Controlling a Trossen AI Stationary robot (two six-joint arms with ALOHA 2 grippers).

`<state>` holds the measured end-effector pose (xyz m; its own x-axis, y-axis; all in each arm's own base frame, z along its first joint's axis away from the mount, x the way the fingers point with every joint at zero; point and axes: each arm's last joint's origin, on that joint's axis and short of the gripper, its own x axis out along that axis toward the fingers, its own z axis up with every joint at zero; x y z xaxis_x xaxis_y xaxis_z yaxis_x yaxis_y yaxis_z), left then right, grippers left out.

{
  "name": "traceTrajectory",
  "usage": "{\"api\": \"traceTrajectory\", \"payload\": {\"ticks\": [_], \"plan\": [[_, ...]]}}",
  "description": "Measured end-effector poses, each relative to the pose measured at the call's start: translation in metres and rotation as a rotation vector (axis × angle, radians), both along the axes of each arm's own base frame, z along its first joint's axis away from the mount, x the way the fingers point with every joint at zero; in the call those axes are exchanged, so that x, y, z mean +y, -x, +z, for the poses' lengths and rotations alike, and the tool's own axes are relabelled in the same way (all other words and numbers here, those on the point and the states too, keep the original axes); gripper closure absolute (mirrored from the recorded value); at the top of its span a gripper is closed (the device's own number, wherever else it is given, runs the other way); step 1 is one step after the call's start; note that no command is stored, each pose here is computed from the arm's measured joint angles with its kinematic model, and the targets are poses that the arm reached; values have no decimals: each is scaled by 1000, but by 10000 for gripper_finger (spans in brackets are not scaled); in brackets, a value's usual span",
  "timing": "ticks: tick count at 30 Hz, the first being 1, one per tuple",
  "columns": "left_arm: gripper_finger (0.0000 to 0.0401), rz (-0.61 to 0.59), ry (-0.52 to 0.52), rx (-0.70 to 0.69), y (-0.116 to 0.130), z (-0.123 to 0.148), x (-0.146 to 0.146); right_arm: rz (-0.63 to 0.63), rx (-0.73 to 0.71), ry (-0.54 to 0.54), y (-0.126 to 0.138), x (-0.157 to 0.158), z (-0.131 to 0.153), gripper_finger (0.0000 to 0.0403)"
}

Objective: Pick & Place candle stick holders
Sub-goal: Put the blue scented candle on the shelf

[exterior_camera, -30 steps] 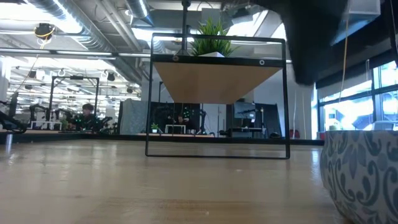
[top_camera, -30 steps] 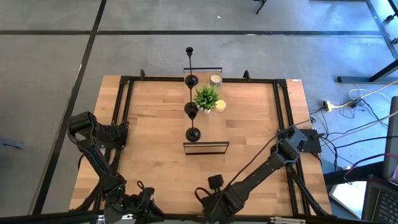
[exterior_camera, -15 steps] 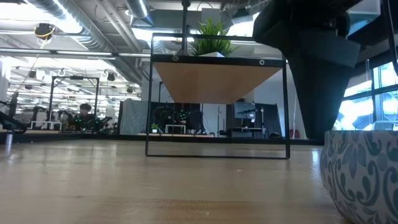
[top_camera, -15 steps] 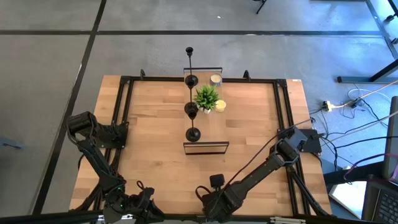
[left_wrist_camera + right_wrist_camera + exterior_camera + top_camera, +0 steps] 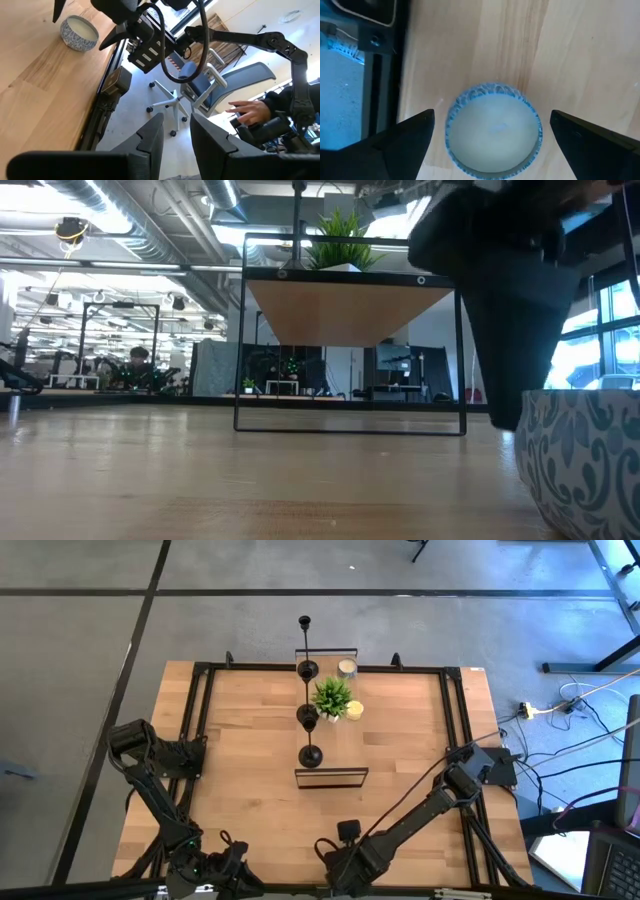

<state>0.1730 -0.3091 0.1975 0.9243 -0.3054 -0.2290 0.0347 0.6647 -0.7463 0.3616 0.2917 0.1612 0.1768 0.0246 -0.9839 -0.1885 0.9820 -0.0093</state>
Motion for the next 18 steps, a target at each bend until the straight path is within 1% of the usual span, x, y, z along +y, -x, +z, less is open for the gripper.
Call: {"api": "traceTrajectory", "payload": {"ticks": [5, 18], "plan": [[311, -1, 11, 5, 0, 0, 0, -19, 13, 7, 3, -1, -6, 3], [311, 0, 18, 7, 0, 0, 0, -24, 25, 5, 4, -1, -6, 8]]}}
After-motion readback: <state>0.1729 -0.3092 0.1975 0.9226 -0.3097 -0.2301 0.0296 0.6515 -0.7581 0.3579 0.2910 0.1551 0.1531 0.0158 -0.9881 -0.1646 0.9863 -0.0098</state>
